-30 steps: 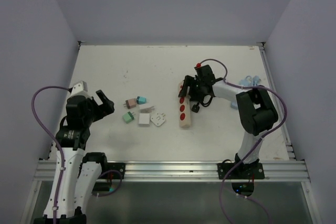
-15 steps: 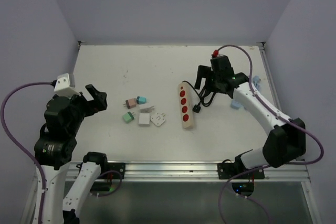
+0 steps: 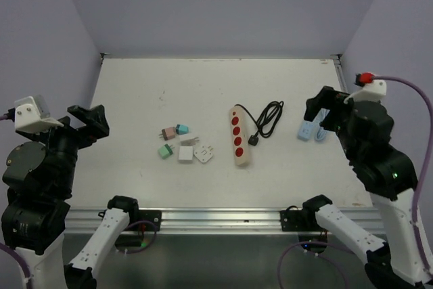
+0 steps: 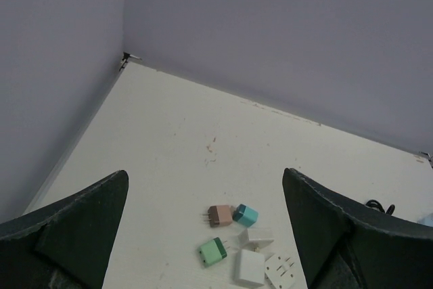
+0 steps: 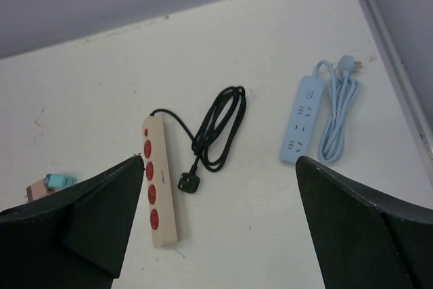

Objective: Pull the plug off the socket

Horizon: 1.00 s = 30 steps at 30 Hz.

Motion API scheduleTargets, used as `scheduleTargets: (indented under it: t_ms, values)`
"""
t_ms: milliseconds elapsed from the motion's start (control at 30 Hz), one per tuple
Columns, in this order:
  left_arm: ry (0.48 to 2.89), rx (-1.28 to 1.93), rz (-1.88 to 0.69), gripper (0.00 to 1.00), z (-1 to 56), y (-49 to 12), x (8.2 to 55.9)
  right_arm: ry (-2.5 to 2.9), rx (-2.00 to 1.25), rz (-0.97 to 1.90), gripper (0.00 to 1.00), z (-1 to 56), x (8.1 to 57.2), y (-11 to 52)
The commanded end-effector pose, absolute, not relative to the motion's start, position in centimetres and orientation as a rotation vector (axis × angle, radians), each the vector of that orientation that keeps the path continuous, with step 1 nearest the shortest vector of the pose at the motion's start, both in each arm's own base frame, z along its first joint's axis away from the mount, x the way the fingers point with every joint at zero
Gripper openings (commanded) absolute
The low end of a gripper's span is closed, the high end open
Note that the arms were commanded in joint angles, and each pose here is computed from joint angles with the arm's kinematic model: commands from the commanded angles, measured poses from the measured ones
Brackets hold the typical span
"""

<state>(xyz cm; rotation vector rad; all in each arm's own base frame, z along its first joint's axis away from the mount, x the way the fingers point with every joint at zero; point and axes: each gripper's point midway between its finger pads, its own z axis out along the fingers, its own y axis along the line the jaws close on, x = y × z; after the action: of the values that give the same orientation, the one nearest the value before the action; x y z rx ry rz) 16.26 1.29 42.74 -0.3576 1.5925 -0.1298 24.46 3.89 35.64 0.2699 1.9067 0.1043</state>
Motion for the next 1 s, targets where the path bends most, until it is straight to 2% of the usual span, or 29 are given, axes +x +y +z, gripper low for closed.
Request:
scheduleTargets:
  t_ms: [0, 233, 500, 967]
  values:
    - [1.601, -0.372, -0.052, 1.00, 43.8, 2.5, 15.9, 1.771, 0.265, 0.060, 0.99, 39.4, 20.6, 0.8]
    - [1.527, -0.414, -0.038, 1.00, 46.6, 3.6, 14.7, 1.539, 0.261, 0.030, 0.99, 43.2, 14.1, -3.3]
    - [1.537, -0.444, 0.028, 1.00, 46.2, 4.6, 14.9, 1.320, 0.277, 0.033, 0.99, 44.9, 9.8, -5.8]
    - [1.455, -0.462, 0.012, 1.00, 47.2, 5.0, 14.6, 1.280, 0.261, 0.044, 0.99, 45.2, 10.9, -5.1]
